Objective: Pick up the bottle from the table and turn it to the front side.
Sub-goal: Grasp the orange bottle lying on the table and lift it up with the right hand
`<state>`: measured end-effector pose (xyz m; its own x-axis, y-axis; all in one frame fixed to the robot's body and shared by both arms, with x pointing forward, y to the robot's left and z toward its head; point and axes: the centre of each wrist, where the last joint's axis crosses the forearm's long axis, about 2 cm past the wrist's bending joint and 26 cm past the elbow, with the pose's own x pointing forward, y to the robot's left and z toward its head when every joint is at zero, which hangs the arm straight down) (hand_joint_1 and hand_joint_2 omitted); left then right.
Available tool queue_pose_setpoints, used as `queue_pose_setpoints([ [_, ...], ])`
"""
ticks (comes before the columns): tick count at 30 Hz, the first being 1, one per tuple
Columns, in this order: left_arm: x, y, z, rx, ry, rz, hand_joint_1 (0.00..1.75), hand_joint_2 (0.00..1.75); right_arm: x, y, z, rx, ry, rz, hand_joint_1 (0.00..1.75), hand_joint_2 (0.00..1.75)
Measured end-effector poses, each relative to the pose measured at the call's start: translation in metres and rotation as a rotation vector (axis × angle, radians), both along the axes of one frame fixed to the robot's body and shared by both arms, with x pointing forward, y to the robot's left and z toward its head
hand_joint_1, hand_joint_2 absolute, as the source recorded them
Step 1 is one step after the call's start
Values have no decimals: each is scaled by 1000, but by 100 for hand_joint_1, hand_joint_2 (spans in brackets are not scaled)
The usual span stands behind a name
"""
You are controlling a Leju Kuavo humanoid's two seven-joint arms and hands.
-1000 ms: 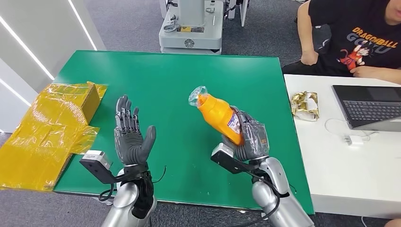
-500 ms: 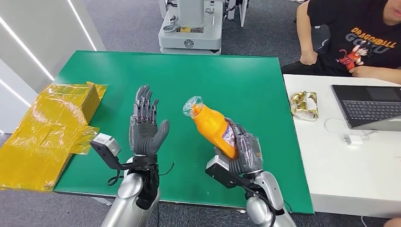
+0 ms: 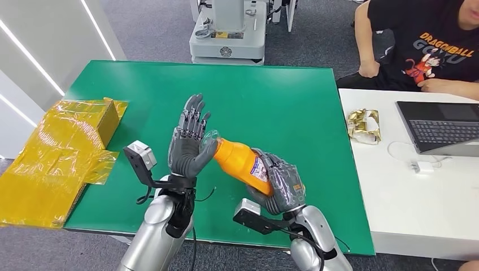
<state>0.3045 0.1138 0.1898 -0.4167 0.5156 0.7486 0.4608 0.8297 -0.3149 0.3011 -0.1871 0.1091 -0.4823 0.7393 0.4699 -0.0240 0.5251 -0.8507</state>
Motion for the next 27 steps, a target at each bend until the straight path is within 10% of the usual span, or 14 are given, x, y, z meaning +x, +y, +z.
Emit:
queue_pose_setpoints([
  [27,6,-2,-16,95,36,-4,0,175,5,3,2,15,-23,39,175,175],
])
